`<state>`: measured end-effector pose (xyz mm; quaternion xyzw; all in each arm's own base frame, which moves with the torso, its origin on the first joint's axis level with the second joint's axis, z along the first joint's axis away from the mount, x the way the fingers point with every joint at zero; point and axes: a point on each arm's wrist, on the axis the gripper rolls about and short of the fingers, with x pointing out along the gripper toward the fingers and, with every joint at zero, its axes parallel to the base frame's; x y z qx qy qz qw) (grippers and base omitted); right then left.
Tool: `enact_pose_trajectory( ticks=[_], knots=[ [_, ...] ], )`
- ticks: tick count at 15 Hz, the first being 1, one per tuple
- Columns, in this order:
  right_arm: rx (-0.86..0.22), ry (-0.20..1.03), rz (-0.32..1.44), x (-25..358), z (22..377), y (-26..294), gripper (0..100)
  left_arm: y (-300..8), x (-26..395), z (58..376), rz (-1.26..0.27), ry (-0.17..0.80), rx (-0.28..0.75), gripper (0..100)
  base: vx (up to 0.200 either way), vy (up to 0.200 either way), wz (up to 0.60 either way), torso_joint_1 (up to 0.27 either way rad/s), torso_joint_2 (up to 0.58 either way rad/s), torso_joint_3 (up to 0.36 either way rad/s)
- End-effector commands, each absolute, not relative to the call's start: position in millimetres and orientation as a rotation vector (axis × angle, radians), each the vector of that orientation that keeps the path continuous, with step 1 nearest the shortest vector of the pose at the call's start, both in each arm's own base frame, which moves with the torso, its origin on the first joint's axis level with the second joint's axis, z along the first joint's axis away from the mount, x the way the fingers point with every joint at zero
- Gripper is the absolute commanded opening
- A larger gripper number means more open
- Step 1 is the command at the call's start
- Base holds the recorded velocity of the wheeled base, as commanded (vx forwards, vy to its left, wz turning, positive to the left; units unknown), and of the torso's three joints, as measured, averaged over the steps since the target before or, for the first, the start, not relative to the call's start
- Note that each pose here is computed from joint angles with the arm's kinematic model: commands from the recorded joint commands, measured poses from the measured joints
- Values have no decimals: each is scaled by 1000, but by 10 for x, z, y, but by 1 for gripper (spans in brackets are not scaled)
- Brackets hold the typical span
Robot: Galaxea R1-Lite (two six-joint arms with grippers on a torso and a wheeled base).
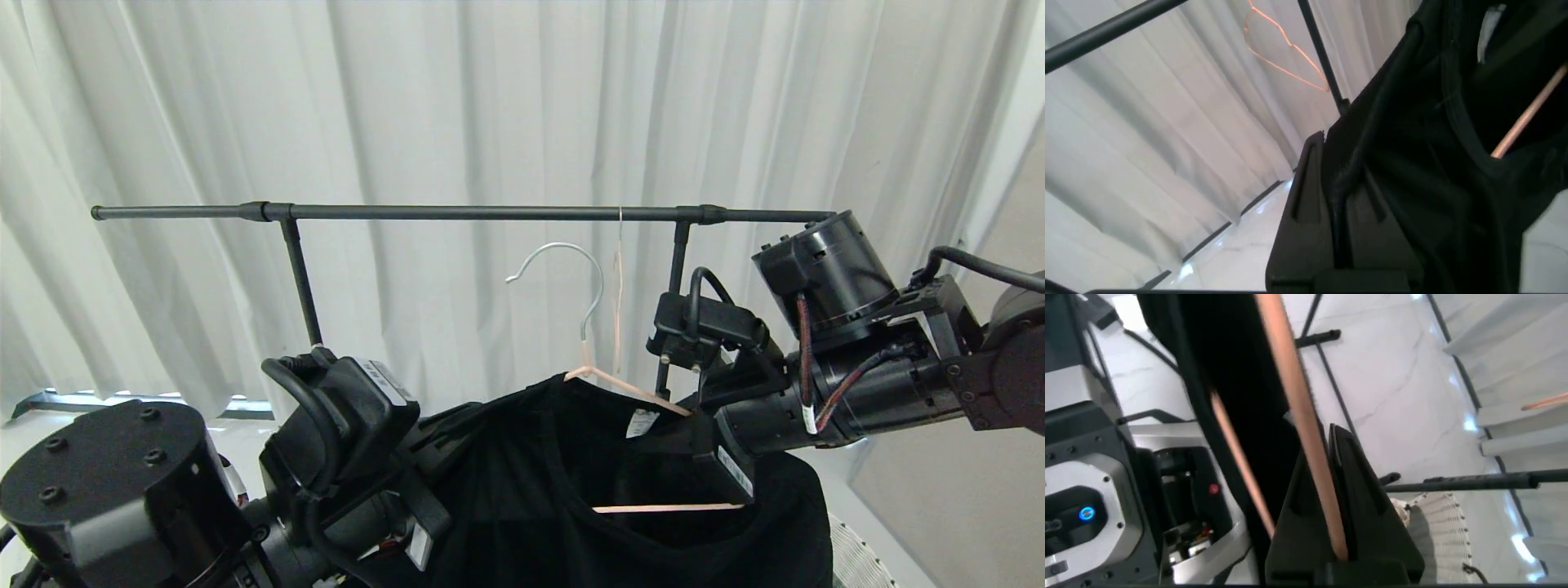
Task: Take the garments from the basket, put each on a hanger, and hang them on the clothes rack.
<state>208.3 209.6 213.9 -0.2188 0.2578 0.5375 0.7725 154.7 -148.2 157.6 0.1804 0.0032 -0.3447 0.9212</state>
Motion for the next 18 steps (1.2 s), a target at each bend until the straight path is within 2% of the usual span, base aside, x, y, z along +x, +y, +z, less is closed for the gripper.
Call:
enact_pose_trajectory(
  ticks=[1,2,3,6,8,9,12,14,18],
  knots=[
    [-473,544,1161,2087,2149,2097,0,-1479,1550,1576,-704,7,373,0,0,0,0,0,0,0],
    [-472,523,1161,2086,2164,2096,0,-1482,1554,1569,-703,10,376,0,0,0,0,0,0,0],
    [-471,494,1157,2083,2201,2092,0,-1486,1559,1573,-703,7,380,100,0,0,0,0,0,0],
    [-514,421,1127,2082,2277,2016,0,-1489,1577,1599,-695,1,367,100,0,0,0,0,0,0],
    [-637,336,1086,2215,2237,1827,0,-1437,1590,1639,-668,-12,359,100,0,0,0,0,0,0],
    [-660,316,1068,2246,2235,1757,0,-1416,1581,1648,-661,-15,357,100,0,0,0,0,0,0],
    [-650,294,1013,2268,2283,1593,0,-1255,1603,1591,-601,15,363,100,0,0,0,0,0,0],
    [-639,273,983,2249,2361,1483,0,-1014,1685,1417,-498,109,379,100,0,0,0,0,0,0],
    [-615,256,953,2096,2434,1313,0,-846,1804,1264,-413,202,369,100,0,0,0,0,0,0]
  ],
)
